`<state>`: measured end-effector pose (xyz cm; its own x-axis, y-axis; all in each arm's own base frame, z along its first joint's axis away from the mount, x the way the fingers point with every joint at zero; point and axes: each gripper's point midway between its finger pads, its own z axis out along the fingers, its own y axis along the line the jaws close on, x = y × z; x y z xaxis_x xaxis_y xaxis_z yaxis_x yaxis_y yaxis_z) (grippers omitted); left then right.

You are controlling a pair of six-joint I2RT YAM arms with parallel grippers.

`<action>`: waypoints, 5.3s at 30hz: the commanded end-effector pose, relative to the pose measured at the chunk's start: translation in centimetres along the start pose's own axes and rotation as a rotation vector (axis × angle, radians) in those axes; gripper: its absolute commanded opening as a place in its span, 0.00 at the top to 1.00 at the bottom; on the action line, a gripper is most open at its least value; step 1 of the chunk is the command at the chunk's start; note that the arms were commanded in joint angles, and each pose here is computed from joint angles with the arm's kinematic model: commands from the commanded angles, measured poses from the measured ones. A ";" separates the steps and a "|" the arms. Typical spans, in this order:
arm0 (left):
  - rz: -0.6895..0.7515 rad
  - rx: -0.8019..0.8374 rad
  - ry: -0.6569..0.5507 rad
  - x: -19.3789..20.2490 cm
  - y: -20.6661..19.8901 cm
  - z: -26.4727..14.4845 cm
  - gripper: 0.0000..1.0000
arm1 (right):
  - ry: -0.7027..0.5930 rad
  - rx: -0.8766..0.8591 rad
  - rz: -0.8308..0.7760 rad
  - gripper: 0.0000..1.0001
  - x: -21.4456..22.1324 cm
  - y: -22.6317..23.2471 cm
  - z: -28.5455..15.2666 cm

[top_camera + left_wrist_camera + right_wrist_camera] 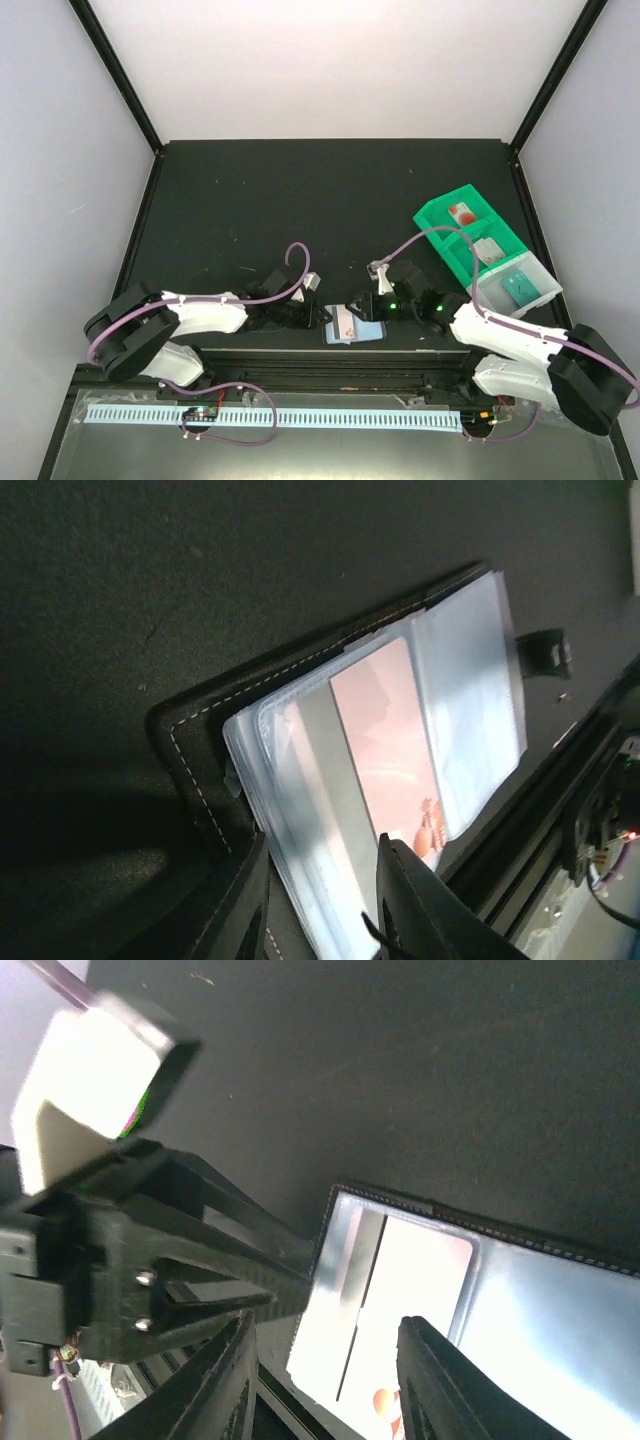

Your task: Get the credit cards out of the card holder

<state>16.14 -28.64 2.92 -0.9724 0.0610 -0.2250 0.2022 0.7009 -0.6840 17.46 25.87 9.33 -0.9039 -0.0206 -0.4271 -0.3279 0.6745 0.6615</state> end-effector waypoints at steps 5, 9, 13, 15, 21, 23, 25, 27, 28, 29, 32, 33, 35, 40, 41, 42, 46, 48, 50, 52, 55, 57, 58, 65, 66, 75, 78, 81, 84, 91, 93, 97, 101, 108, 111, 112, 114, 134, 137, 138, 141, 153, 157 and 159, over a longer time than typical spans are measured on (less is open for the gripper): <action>0.012 0.114 -0.038 -1.1 -3.2 -0.8 0.72 | 0.009 0.088 -0.034 0.69 1.3 -2.2 1.6; 0.009 0.111 -0.017 -0.7 -2.7 0.2 0.80 | 0.037 0.074 -0.026 0.76 2.0 -2.3 2.1; 0.009 0.096 0.003 -0.2 -2.0 0.7 0.80 | 0.046 0.104 -0.021 0.79 2.3 -3.2 2.4; 0.012 0.079 0.002 -0.1 -1.5 0.8 0.82 | 0.057 0.099 -0.015 0.80 2.7 -3.3 2.7; 0.007 0.046 0.014 0.5 -0.3 1.1 0.83 | 0.085 0.102 0.003 0.80 3.7 -4.2 3.4; 0.006 0.033 0.009 0.6 0.1 1.2 0.82 | 0.095 0.102 0.013 0.80 4.1 -4.5 3.7; 0.005 0.018 0.010 0.6 0.4 1.2 0.82 | 0.099 0.081 0.024 0.80 4.3 -4.4 3.9; 0.002 0.009 0.017 0.8 0.7 1.3 0.82 | 0.103 0.076 0.031 0.81 4.4 -4.3 4.1; 0.000 0.005 0.020 0.9 0.8 1.4 0.82 | 0.104 0.075 0.031 0.81 4.4 -4.3 4.1; 0.001 0.005 0.021 0.9 0.8 1.4 0.82 | 0.103 0.074 0.031 0.81 4.4 -4.4 4.1; -0.002 0.004 0.020 1.0 0.9 1.3 0.82 | 0.102 0.054 0.033 0.82 4.4 -4.0 4.2; -0.003 0.003 0.017 0.9 0.9 1.3 0.81 | 0.102 0.051 0.037 0.82 4.4 -4.0 4.2; -0.002 0.003 0.016 0.9 0.9 1.3 0.81 | 0.102 0.049 0.038 0.83 4.4 -3.9 4.2; -0.003 0.004 0.016 1.0 0.9 1.3 0.80 | 0.121 0.031 0.063 0.84 4.7 -3.7 4.4; -0.002 0.008 0.014 1.0 0.8 1.3 0.79 | 0.126 0.024 0.072 0.85 4.8 -3.5 4.4; 0.000 0.008 0.015 1.1 0.8 1.3 0.78 | 0.129 0.014 0.078 0.85 4.8 -3.4 4.4; 0.004 0.008 0.014 1.0 0.6 1.3 0.77 | 0.126 -0.002 0.090 0.86 4.7 -3.0 4.5; 0.004 0.008 0.012 1.0 0.6 1.3 0.77 | 0.124 0.000 0.089 0.87 4.7 -3.1 4.6; 0.004 0.003 0.012 1.0 0.7 1.2 0.77 | 0.121 0.002 0.090 0.91 4.6 -3.1 4.6; 0.002 -0.005 0.012 1.1 0.9 1.2 0.77 | 0.118 0.007 0.090 0.96 4.6 -3.3 4.6; 0.004 -0.017 0.010 1.0 1.0 1.2 0.77 | 0.107 0.009 0.092 0.99 4.6 -3.5 4.5; 0.007 -0.022 0.007 0.9 1.1 1.1 0.76 | 0.097 0.000 0.096 0.99 4.6 -3.4 4.3; 0.010 -0.023 0.008 1.0 1.1 1.1 0.76 | 0.091 -0.004 0.098 0.99 4.6 -3.4 4.2; 0.018 -0.026 0.005 0.9 1.0 0.9 0.74 | 0.062 -0.002 0.104 0.99 4.5 -3.5 3.5; 0.019 -0.027 0.005 0.9 1.0 0.9 0.74 | 0.059 -0.001 0.105 0.99 4.5 -3.6 3.5; 0.020 -0.034 0.008 1.0 1.2 1.0 0.75 | 0.027 0.030 0.110 0.99 4.1 -3.9 2.6; 0.022 -0.027 0.006 0.9 1.1 0.9 0.75 | 0.017 0.031 0.117 0.99 4.1 -4.0 2.4; 0.023 -0.026 0.005 0.9 1.0 0.9 0.75 | 0.028 0.012 0.119 0.93 4.2 -3.7 2.7; 0.020 -0.029 0.006 1.0 1.1 0.9 0.75 | 0.039 0.012 0.130 0.86 4.3 -3.8 3.1; 0.019 -0.027 0.004 1.1 1.2 0.8 0.75 | 0.069 0.001 0.149 0.81 5.0 -4.1 4.0; 0.019 -0.025 0.003 1.0 1.1 0.8 0.75 | 0.071 -0.008 0.151 0.81 5.0 -3.9 4.1; 0.021 -0.026 0.005 1.1 1.1 0.8 0.75 | 0.076 -0.016 0.153 0.81 5.0 -3.8 4.2; 0.022 -0.027 0.006 1.1 1.2 0.9 0.75 | 0.069 -0.016 0.143 0.85 4.9 -3.8 4.2; 0.024 -0.038 0.000 1.0 1.3 0.9 0.75 | 0.051 -0.012 0.138 0.99 4.7 -3.9 4.0; 0.024 -0.042 0.005 1.1 1.4 0.9 0.75 | 0.029 -0.009 0.136 0.99 4.5 -4.1 3.5; 0.024 -0.043 0.009 1.2 1.5 0.9 0.75 | 0.021 -0.008 0.137 0.99 4.3 -4.1 3.4; 0.023 -0.041 0.010 1.2 1.5 1.0 0.75 | 0.007 0.003 0.136 0.99 4.1 -4.3 3.0; 0.015 -0.036 0.001 0.9 1.2 0.9 0.75 | 0.029 -0.016 0.165 0.67 5.1 -4.9 3.7; 0.013 -0.038 0.001 1.0 1.3 0.9 0.75 | 0.043 -0.031 0.170 0.67 5.3 -4.8 4.0; 0.012 -0.039 0.002 1.0 1.3 0.9 0.75 | 0.043 -0.038 0.170 0.67 5.2 -4.6 4.1; 0.012 -0.042 0.002 1.0 1.4 0.9 0.76 | 0.045 -0.034 0.171 0.72 5.3 -4.7 4.2; 0.016 -0.081 -0.042 0.3 1.8 0.4 0.76 | -0.055 0.032 0.120 0.99 3.4 -4.9 2.1; 0.013 -0.052 -0.052 -0.1 0.9 0.1 0.76 | -0.109 0.072 0.093 0.99 2.5 -5.2 1.0; 0.014 -0.031 -0.061 -0.4 0.1 -0.3 0.73 | -0.135 0.089 0.067 0.99 1.9 -5.2 0.4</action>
<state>16.54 -28.67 2.53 -0.9609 0.0394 -0.2742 0.2190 0.7142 -0.6648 16.49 24.26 4.75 -0.9116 0.1128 -0.3952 -0.2267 0.6641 0.7124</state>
